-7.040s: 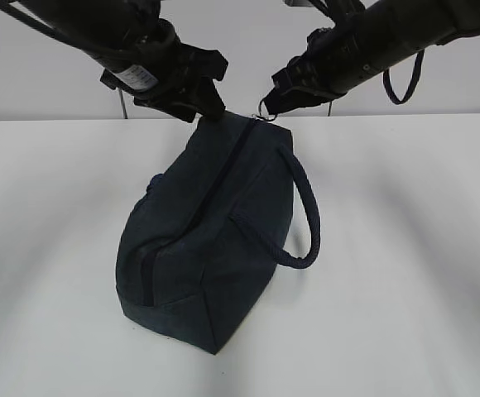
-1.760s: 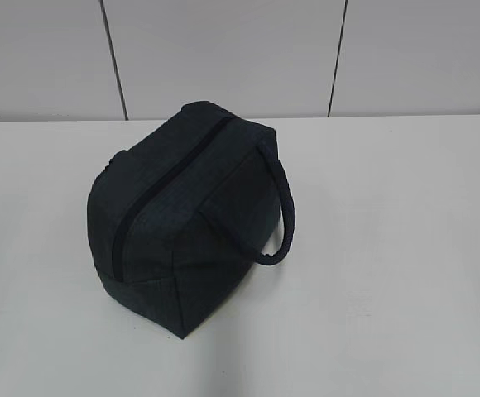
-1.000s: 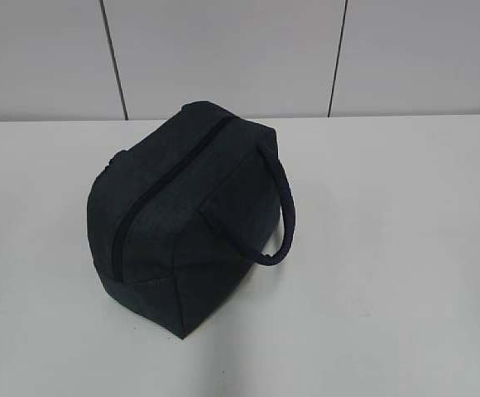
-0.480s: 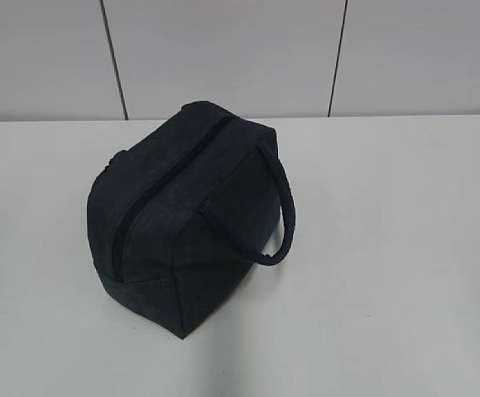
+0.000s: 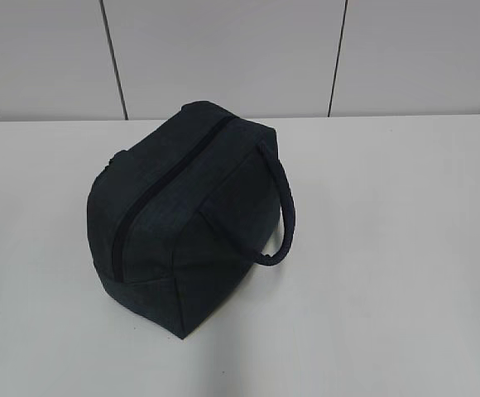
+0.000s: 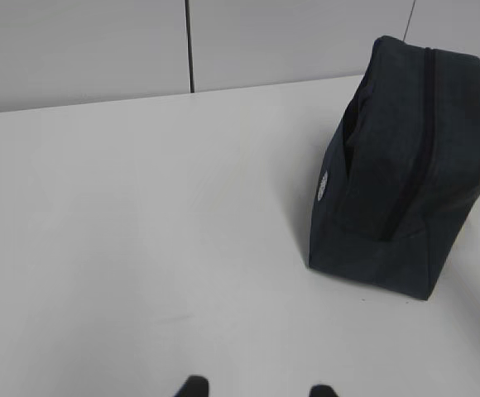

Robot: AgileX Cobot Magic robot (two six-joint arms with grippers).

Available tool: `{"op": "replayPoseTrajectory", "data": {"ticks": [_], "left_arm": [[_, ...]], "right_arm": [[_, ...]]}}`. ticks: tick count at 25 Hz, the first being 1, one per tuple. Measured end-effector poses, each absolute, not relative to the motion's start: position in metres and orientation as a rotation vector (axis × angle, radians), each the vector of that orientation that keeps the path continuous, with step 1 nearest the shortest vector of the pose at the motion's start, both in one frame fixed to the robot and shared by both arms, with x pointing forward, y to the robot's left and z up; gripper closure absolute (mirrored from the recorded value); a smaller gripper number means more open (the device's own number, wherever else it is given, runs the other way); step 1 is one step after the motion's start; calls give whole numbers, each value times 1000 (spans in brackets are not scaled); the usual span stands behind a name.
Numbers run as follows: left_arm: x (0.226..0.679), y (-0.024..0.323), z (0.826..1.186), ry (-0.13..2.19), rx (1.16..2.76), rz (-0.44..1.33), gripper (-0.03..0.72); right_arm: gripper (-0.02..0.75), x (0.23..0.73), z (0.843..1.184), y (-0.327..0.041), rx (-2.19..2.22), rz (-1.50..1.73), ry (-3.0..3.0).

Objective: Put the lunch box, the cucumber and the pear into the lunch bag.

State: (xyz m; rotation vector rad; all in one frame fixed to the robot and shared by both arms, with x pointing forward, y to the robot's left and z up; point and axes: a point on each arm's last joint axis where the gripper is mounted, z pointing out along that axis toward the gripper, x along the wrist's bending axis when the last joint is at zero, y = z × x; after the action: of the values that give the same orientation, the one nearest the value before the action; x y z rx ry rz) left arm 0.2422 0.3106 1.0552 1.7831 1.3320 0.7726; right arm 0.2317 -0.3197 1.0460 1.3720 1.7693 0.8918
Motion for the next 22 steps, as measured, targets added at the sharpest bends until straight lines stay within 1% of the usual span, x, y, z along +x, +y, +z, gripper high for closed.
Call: {"op": "replayPoseTrajectory", "data": {"ticks": [4, 7, 13, 22], "left_arm": [[240, 311, 1055, 1331, 1769, 781, 451], [234, 314, 1055, 1351, 1709, 825, 451], [228, 313, 1055, 1477, 1608, 916, 451], [228, 313, 1055, 1507, 1588, 933, 451]], "right_arm": [[321, 232, 1046, -320, 1372, 892, 1769], [321, 231, 1046, -320, 1393, 877, 1747], [321, 229, 1046, -318, 1481, 813, 1640], [321, 228, 1046, -318, 1507, 791, 1605]]}}
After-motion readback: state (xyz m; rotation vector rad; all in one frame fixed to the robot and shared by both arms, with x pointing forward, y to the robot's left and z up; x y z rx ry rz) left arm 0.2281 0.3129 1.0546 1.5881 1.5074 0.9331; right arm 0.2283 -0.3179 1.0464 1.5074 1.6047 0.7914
